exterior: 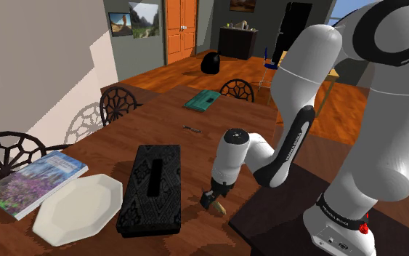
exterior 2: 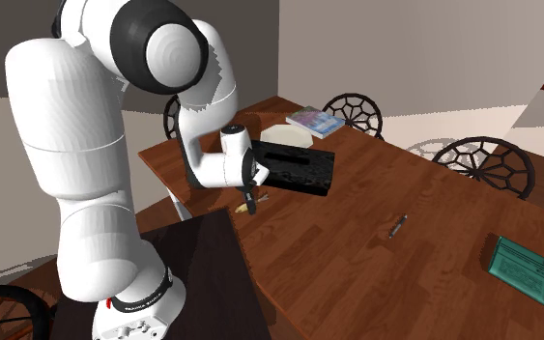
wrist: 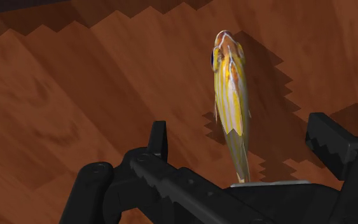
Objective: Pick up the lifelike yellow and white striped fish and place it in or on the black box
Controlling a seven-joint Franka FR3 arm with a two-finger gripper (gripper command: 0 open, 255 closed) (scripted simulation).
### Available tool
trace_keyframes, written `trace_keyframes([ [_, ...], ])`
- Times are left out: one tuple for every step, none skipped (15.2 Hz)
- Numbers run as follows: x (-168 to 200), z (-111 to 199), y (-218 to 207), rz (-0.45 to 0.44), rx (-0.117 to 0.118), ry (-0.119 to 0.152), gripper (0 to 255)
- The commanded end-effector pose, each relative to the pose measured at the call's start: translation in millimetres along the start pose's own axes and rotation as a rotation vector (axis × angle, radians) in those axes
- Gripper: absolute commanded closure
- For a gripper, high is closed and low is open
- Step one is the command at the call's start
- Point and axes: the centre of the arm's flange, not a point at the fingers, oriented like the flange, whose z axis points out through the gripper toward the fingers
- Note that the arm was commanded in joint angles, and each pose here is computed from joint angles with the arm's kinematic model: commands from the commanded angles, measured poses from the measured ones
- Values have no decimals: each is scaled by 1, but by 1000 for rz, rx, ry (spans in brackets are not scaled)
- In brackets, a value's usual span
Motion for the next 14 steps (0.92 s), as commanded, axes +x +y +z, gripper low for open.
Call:
trace_keyframes([
  [0,0,0,0,0,0,0],
  [0,0,0,0,0,0,0],
  [0,0,0,0,0,0,0],
  [0,0,0,0,0,0,0],
  [0,0,0,0,0,0,255],
  [0,0,0,0,0,0,255],
  [0,0,0,0,0,0,255],
  [0,0,0,0,0,0,255],
  [0,0,0,0,0,0,255],
  [0,0,0,0,0,0,255],
  [0,0,0,0,0,0,255],
  [0,0,0,0,0,0,255],
  [0,0,0,0,0,0,255],
  [0,0,0,0,0,0,255],
])
